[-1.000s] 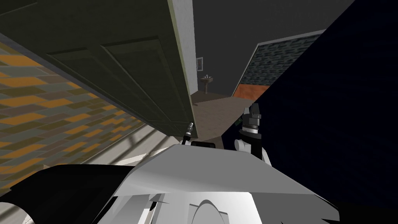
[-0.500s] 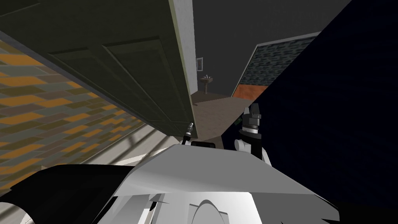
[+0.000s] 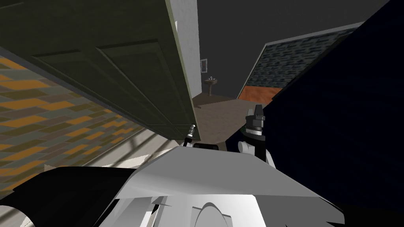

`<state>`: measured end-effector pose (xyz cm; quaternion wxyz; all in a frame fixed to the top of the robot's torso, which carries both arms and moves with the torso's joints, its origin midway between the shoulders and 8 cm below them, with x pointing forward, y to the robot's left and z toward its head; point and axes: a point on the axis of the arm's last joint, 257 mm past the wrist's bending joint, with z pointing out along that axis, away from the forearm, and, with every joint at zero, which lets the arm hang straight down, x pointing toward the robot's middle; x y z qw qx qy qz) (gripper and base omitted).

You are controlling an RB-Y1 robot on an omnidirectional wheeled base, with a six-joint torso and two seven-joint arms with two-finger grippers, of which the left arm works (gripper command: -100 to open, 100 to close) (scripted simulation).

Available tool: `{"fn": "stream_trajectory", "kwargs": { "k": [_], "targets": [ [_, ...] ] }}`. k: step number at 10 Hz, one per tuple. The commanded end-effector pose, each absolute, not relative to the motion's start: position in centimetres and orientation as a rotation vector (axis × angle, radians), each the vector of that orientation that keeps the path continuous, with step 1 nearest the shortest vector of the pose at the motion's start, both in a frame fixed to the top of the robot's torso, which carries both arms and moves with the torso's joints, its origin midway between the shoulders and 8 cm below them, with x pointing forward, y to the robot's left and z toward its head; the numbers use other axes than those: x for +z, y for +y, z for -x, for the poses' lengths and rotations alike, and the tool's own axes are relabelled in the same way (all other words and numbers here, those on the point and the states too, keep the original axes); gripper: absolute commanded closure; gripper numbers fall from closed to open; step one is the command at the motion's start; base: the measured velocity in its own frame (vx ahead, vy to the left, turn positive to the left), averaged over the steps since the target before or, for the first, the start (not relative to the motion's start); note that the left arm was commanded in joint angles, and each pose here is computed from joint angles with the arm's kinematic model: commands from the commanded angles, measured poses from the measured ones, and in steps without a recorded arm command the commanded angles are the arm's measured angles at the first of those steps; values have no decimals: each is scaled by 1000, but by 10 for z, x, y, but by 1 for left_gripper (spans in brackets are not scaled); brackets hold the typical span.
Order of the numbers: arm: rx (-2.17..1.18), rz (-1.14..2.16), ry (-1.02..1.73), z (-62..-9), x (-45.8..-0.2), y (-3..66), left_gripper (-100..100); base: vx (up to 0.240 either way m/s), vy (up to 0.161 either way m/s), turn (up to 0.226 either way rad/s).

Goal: Push the door open

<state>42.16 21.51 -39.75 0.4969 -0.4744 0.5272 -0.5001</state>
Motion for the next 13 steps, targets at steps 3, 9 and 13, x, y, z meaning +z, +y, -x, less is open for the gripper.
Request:
{"fn": "stream_trajectory", "kwargs": {
  "k": [3,9,13],
  "targets": [
    [-1157,1143,1238,-429,-391,245,100,201,-15,104],
    [-1162,1179,1219,-426,-393,219,-100,-106,-26,126],
    [-1182,1209,1199,-424,-392,201,-100,-122,-86,43]
  ]
}}
